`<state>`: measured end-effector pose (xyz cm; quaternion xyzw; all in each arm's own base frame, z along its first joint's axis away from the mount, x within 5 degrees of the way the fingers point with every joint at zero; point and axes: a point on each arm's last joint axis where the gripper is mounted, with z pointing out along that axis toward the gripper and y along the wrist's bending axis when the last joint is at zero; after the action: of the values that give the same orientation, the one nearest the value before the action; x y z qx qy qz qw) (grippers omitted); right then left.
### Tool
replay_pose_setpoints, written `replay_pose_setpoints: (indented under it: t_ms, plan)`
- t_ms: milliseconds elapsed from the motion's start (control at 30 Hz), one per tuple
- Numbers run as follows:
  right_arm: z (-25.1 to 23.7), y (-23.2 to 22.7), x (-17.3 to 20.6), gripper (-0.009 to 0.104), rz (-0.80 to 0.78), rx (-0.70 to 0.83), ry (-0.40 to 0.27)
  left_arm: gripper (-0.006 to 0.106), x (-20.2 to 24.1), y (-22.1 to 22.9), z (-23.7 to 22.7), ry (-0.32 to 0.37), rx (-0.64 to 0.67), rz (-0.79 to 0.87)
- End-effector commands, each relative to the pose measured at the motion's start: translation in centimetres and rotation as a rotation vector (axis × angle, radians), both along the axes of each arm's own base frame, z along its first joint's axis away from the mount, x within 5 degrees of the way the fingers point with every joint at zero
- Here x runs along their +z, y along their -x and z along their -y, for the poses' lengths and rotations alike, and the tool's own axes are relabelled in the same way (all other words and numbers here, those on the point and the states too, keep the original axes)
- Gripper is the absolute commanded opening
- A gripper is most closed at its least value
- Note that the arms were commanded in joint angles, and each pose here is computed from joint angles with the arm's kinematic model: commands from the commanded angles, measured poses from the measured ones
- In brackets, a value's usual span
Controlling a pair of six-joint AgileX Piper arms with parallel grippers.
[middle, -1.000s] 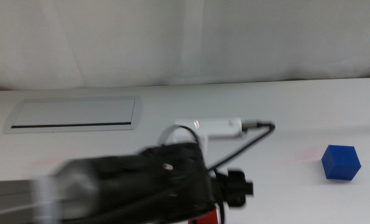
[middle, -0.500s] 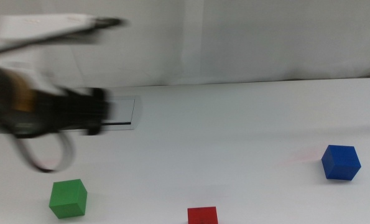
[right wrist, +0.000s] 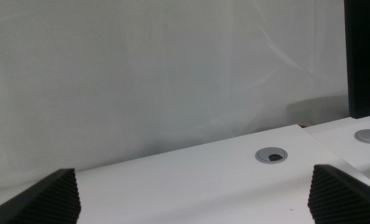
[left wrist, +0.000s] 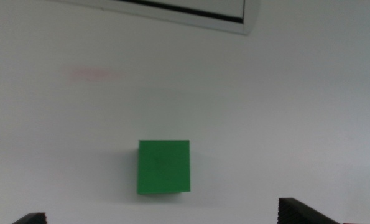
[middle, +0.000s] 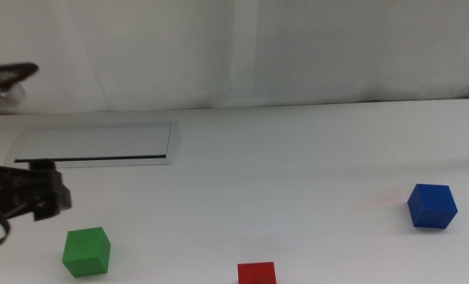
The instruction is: Stack red cubes first, then green, then blue cubes in a specific spot.
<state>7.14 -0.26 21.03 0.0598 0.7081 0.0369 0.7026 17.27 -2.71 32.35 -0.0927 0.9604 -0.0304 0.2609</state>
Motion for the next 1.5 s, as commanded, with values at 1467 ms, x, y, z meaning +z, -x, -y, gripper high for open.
replay_pose_setpoints:
  t_ms: [1467]
  plan:
    - [0.1,0.0,-1.2,0.103,-0.023,-0.011,0.015,0.089,-16.2,-8.5,1.8,-0.054,-0.011,-0.351]
